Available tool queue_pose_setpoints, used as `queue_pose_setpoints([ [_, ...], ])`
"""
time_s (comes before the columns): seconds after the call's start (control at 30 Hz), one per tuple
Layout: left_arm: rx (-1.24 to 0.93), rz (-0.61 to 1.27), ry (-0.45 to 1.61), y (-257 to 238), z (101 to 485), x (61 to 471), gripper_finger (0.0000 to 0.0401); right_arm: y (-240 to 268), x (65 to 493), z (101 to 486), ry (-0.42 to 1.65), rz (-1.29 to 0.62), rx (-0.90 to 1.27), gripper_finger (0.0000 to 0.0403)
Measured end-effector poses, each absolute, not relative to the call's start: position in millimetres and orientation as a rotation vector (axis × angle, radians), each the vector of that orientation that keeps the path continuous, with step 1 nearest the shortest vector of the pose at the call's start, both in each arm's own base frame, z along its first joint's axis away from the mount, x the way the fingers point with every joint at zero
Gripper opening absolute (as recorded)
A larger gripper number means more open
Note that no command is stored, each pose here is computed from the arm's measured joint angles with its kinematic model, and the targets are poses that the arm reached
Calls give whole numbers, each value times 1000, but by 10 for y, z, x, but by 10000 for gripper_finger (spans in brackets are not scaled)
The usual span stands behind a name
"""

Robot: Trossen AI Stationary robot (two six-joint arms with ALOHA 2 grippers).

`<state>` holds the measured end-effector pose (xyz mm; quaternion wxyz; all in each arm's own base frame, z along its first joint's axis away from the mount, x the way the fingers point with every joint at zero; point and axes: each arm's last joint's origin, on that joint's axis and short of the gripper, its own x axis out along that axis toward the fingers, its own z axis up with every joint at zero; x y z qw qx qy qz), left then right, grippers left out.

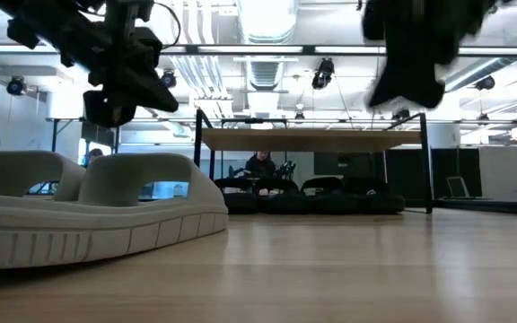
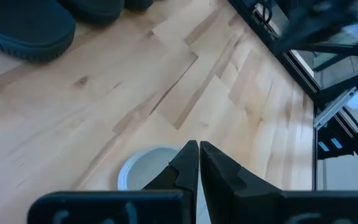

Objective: Pick and place slides into the shelf
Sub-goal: Put the gray slide on the shelf

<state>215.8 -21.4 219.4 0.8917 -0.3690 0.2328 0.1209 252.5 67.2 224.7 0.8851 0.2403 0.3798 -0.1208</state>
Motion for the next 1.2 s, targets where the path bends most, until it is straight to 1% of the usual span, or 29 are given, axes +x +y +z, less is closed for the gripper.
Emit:
queue_pose_setpoints([
  [0.13,-749,263,468,-259,2266,2213,7,688,2499,2667,636,-232,495,56],
  [0.27,-702,251,513,-316,2337,2247,40,686,2497,2961,548,-221,511,115],
  [0.37,-655,262,603,-370,2395,2225,70,707,2549,3068,561,-213,473,158],
  [0.43,-598,245,634,-440,2486,2212,78,741,2599,3081,611,-211,417,179],
  [0.5,-533,233,632,-539,2630,2190,80,791,2664,3124,652,-194,340,192],
  [0.63,-416,283,626,-721,2918,2090,81,852,2804,3123,773,-181,168,198],
  [0.7,-440,324,621,-797,3037,2032,81,856,2881,3116,802,-177,93,198],
  [0.77,-450,348,645,-876,3071,1955,81,872,2989,3142,793,-165,54,198],
  [0.87,-437,319,694,-1042,3037,1859,81,942,3147,3115,806,-160,32,199],
  [1.03,-344,254,782,-1339,2867,1718,81,1230,3409,2991,829,-161,84,199],
  [1.2,-245,156,842,-1600,2771,1556,81,1589,3652,2896,808,-250,116,199],
])
